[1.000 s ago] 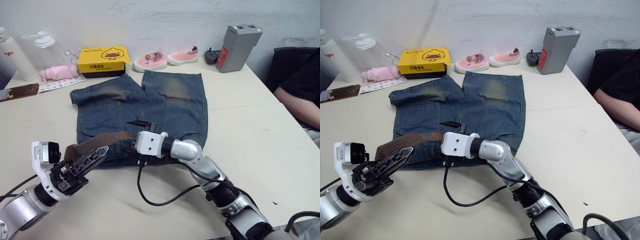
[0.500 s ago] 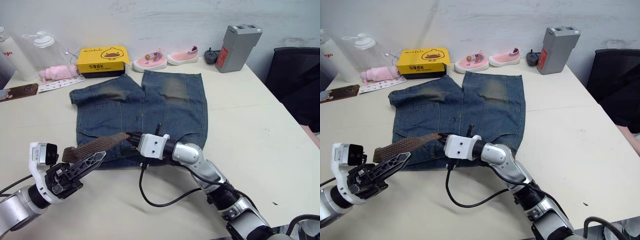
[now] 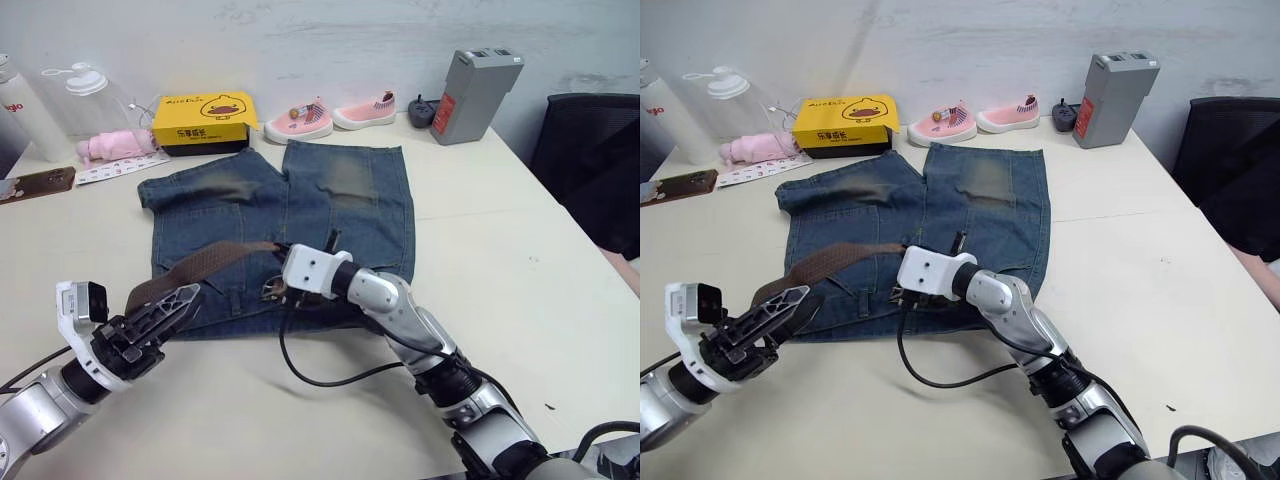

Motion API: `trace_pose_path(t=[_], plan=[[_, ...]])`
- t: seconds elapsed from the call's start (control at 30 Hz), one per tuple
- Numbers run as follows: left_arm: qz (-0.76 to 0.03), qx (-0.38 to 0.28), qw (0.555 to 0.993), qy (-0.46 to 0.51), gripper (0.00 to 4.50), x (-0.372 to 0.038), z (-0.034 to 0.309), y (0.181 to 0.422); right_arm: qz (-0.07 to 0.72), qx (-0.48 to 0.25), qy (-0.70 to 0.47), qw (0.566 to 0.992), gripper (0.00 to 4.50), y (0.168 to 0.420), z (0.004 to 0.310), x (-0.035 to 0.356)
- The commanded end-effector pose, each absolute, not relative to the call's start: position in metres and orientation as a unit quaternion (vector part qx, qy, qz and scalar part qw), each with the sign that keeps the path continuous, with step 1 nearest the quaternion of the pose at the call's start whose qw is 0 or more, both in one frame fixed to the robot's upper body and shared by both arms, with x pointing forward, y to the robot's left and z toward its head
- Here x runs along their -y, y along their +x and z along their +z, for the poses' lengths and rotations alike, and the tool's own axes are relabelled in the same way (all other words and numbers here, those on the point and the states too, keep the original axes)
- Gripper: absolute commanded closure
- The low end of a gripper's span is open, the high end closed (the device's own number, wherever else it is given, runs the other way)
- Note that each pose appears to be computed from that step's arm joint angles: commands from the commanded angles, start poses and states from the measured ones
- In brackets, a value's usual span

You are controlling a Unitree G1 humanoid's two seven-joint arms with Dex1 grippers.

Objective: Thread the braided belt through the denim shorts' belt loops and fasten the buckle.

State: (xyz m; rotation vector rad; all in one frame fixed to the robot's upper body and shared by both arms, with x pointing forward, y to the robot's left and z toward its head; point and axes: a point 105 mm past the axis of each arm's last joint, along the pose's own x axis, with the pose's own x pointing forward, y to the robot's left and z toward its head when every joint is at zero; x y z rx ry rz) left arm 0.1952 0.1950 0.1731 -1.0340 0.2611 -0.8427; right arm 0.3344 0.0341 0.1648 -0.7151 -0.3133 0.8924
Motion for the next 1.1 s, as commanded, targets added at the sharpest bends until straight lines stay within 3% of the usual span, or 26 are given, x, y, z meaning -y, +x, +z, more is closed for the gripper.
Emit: trace_pose_path(t=[0.03, 0.4, 0.9, 1.03, 1.1], plan=[[-0.399, -0.113, 0.768, -0.487, 1.19, -0.177, 0.175, 0.193, 0.404, 0.146, -0.322, 0.844, 4.5, 0.335, 0.185, -0.038], [-0.256, -0.039, 0.748, -0.61, 1.19, -0.163, 0.179, 0.252, 0.388, 0.127, -0.358, 0.84, 4.5, 0.331, 0.194, -0.049], [-0.202, -0.015, 0.744, -0.637, 1.19, -0.171, 0.19, 0.263, 0.388, 0.121, -0.375, 0.833, 4.5, 0.33, 0.188, -0.049], [-0.195, 0.001, 0.74, -0.644, 2.39, -0.176, 0.194, 0.265, 0.39, 0.122, -0.379, 0.83, 4.5, 0.329, 0.186, -0.05], [-0.185, 0.004, 0.738, -0.649, 3.39, -0.179, 0.195, 0.267, 0.39, 0.123, -0.381, 0.829, 4.5, 0.329, 0.186, -0.05]])
